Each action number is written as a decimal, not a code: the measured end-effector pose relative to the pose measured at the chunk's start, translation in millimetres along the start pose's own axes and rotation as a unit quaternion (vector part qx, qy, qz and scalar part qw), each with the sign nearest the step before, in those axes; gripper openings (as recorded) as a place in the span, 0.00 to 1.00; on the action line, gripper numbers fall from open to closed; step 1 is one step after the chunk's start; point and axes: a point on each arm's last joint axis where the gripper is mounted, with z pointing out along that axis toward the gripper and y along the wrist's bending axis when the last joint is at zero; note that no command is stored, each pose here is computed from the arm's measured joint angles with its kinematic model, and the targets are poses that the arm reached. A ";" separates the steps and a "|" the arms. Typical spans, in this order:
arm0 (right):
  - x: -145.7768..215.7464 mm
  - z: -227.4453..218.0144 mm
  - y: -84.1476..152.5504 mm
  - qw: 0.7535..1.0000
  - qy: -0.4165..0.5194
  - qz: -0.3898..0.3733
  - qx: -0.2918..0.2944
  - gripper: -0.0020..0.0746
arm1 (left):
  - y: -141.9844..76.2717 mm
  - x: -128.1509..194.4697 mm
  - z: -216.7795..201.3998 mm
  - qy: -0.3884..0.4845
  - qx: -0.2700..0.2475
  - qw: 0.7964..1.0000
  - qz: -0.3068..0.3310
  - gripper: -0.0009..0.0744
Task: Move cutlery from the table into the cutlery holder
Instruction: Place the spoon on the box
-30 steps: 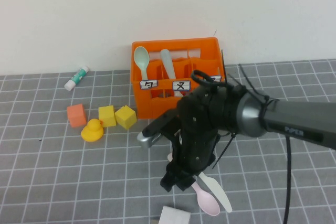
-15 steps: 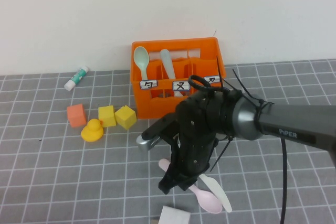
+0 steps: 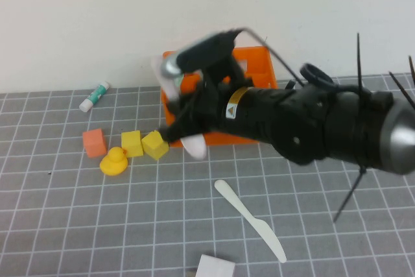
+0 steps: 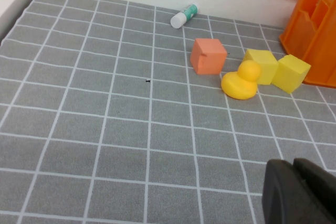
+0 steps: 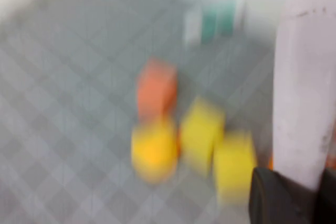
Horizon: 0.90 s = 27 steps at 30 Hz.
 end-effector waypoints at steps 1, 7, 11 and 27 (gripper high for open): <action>-2.7 -1.2 -0.4 1.000 -0.030 0.004 0.002 0.21 | 0.0 0.0 0.0 0.000 0.000 1.000 0.000 0.01; -20.8 -1.8 -5.4 0.975 -0.220 0.027 0.019 0.21 | 0.0 0.0 0.0 0.000 0.000 1.000 0.000 0.01; -23.2 4.8 -11.7 0.948 -0.312 0.037 0.047 0.21 | 0.0 0.0 0.0 0.000 0.000 1.000 0.000 0.01; -9.9 81.2 -49.4 0.949 -0.296 0.032 0.099 0.21 | 0.0 0.0 0.0 0.000 0.000 1.000 0.001 0.01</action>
